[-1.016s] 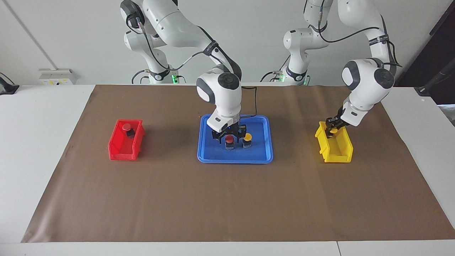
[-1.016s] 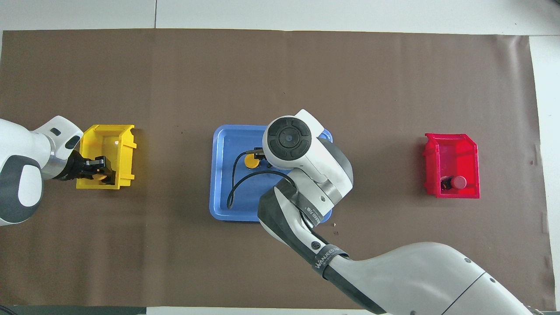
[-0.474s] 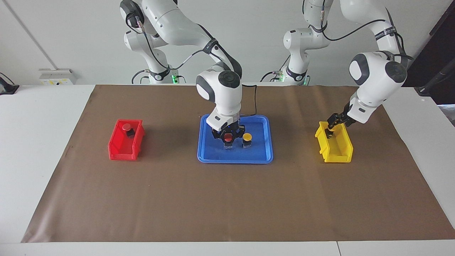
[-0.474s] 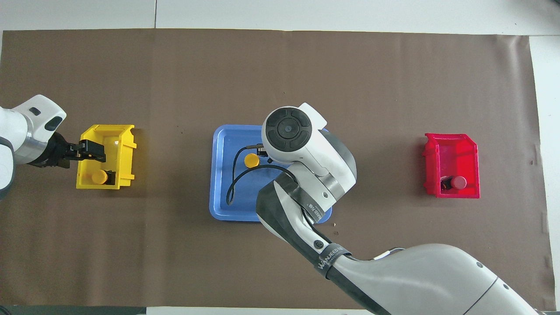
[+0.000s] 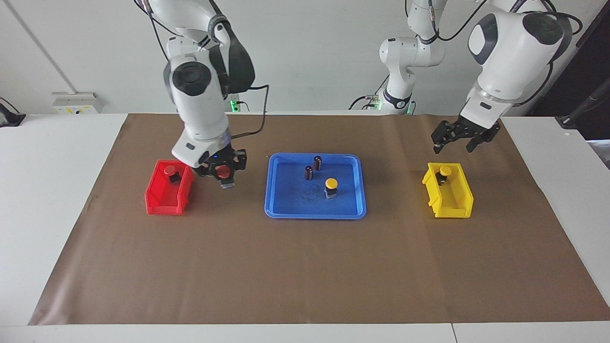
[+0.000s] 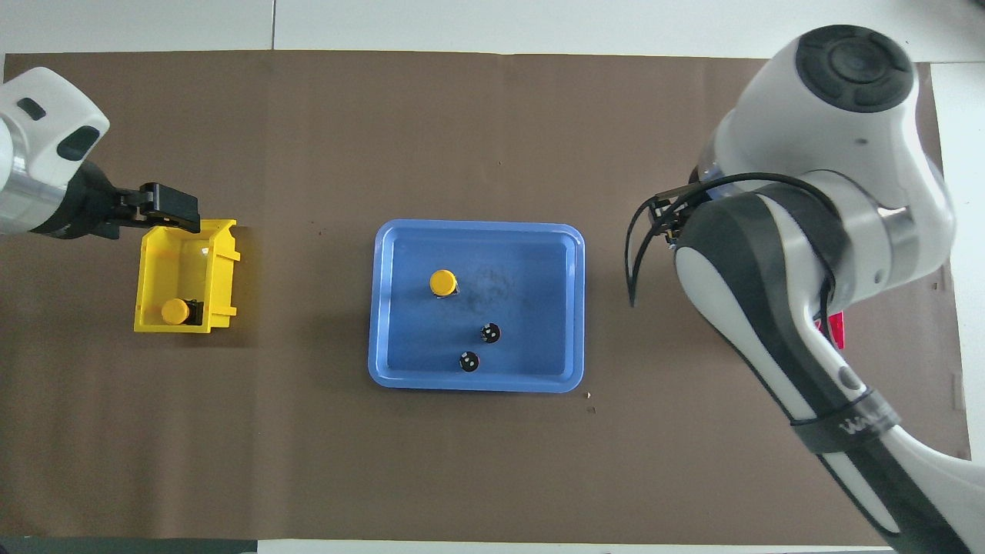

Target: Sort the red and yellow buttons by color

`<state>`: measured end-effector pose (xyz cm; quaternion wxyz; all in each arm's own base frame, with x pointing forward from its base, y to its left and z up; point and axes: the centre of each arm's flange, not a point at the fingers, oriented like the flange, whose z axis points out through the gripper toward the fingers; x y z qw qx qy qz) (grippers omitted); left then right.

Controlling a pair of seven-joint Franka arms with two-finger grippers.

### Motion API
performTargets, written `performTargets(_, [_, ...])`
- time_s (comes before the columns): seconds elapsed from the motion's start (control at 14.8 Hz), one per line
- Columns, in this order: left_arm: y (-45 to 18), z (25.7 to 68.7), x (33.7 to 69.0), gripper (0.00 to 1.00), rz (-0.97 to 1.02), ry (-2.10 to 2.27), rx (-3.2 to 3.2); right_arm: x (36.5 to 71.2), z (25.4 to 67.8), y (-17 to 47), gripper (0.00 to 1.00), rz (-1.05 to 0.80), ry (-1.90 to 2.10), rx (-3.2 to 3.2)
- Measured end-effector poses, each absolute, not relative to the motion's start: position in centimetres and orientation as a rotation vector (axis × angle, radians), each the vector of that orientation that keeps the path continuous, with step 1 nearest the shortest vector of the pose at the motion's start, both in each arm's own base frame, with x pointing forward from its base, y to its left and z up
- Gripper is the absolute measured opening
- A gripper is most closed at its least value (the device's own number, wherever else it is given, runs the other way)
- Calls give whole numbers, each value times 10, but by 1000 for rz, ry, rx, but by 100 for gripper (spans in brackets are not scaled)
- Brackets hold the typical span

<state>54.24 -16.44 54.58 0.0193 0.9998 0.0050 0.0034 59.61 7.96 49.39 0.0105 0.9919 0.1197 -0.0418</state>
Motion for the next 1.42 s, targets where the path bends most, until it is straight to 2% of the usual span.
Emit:
performTargets(0.14, [-248,500,520,100,19,149,3092,591,481,18,37,-175,404,3101])
performTargets(0.41, [-367,419,484,100,31,259,3064,580,440,-40,37,-111,477,3095])
performTargets(0.61, [-386,378,485,100,15,278,3068,561,411,-52,37,-50,522,3074])
performTargets(0.88, [-386,356,488,96,-18,285,3088,542,394,-60,37,-12,542,3055])
performTargets(0.95, [-386,355,488,92,-19,291,3088,539,391,-61,37,1,541,3052])
performTargets(1.08, [-388,356,487,66,-17,304,3085,535,379,-60,37,36,541,3047])
performTargets(1.22, [-391,363,489,44,-6,316,3076,530,369,-59,37,50,540,3045])
performTargets(1.29, [-390,370,493,41,-3,324,3075,529,366,-58,37,56,539,3045])
performTargets(1.42, [-375,396,513,41,-16,341,3087,528,361,-57,37,69,538,3043])
